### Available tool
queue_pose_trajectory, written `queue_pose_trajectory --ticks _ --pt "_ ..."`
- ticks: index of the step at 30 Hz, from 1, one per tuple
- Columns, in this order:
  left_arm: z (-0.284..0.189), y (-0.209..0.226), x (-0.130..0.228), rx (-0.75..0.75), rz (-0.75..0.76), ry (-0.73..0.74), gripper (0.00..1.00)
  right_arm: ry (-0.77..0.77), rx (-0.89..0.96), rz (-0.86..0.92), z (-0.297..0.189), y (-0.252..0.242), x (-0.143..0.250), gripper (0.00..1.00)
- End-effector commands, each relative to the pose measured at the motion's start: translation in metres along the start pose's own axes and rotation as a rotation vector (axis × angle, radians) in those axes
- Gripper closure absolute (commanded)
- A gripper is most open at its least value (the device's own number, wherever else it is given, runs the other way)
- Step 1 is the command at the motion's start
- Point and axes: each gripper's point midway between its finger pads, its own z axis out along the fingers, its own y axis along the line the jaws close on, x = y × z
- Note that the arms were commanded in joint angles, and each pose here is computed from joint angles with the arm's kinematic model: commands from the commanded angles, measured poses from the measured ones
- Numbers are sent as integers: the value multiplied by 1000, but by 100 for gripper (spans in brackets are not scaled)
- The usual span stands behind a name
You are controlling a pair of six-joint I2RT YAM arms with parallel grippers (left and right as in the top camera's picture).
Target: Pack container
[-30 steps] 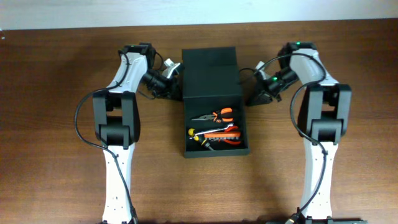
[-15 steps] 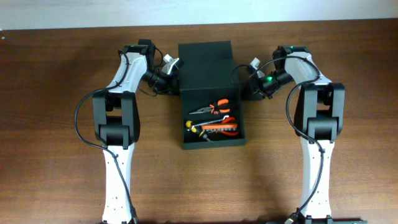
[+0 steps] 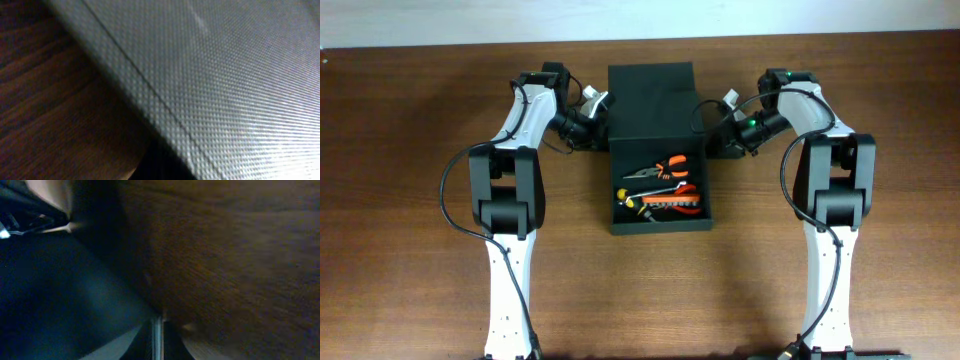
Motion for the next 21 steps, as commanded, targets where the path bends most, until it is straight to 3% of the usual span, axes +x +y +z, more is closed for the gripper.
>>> queue_pose_trajectory --ticks 1,6,10,21 --pt "8 0 1 -6 14 11 98 9 282 139 -2 -66 3 96" --pt "7 2 -5 -12 11 -10 98 -47 383 293 -19 -93 0 96" --pt "6 4 -8 -15 17 -23 98 -74 378 298 -26 -99 -4 96" --pt "2 10 -16 -25 9 -59 98 -45 100 68 7 -34 -14 96"
